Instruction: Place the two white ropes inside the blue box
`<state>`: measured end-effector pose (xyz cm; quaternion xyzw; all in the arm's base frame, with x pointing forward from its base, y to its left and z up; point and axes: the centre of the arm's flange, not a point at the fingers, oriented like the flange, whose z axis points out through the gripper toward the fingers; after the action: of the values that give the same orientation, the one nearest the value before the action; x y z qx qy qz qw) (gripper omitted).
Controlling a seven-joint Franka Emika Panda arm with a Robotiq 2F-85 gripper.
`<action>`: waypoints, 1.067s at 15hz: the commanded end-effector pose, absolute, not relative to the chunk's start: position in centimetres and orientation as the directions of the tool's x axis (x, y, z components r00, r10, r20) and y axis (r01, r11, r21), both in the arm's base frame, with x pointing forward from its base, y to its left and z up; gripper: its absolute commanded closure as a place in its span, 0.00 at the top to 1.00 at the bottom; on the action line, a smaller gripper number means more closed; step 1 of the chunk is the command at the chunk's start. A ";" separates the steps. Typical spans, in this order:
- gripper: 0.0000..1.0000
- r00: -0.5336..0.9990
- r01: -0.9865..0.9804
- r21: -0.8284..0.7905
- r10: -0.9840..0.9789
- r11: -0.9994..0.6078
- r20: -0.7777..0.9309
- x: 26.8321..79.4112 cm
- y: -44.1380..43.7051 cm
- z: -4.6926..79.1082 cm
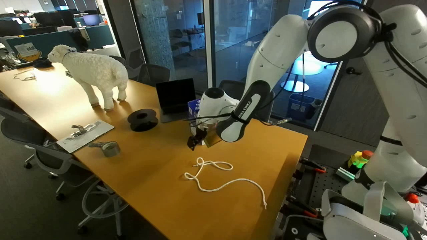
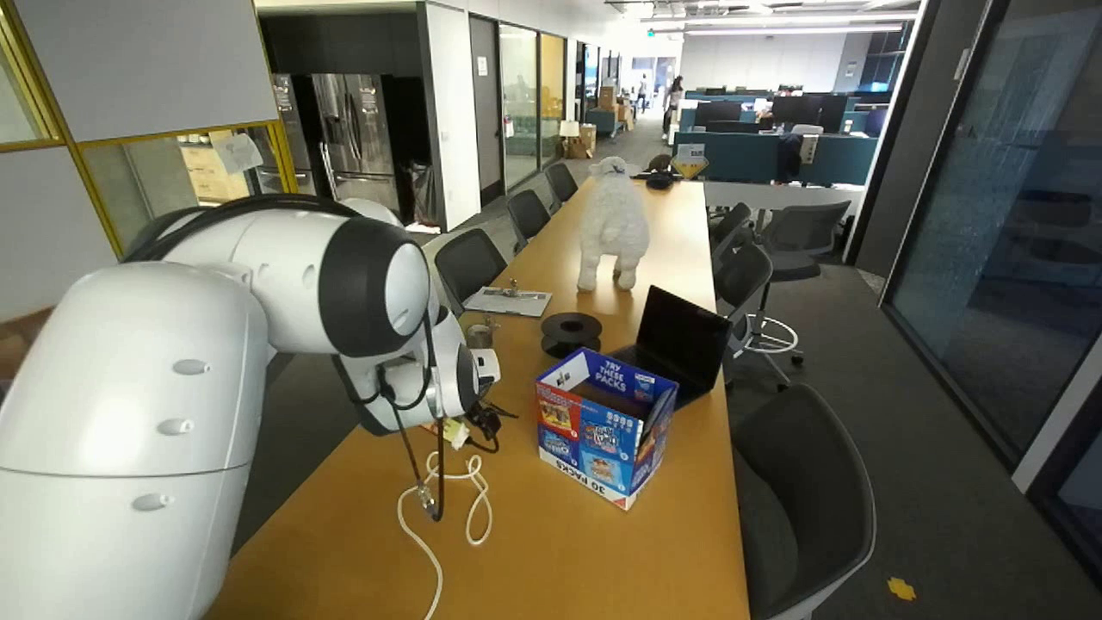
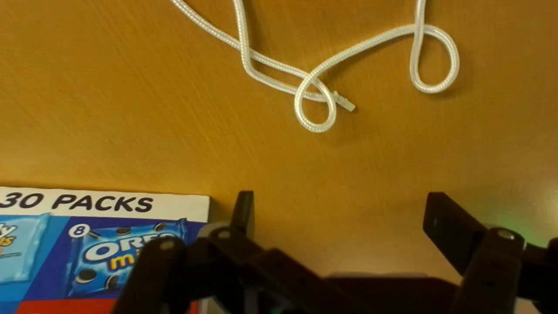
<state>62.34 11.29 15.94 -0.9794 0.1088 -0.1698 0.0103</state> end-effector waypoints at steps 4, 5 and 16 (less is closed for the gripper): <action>1.00 0.951 0.149 -0.055 0.128 -0.987 0.281 61.0 13.1 12.7; 1.00 0.946 0.202 -0.056 0.180 -0.978 0.270 60.6 14.2 12.8; 1.00 0.790 0.613 0.107 0.609 -0.783 -0.068 55.0 21.4 13.0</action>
<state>56.53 20.57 12.39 -0.9577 -0.2879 -0.0012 -0.0009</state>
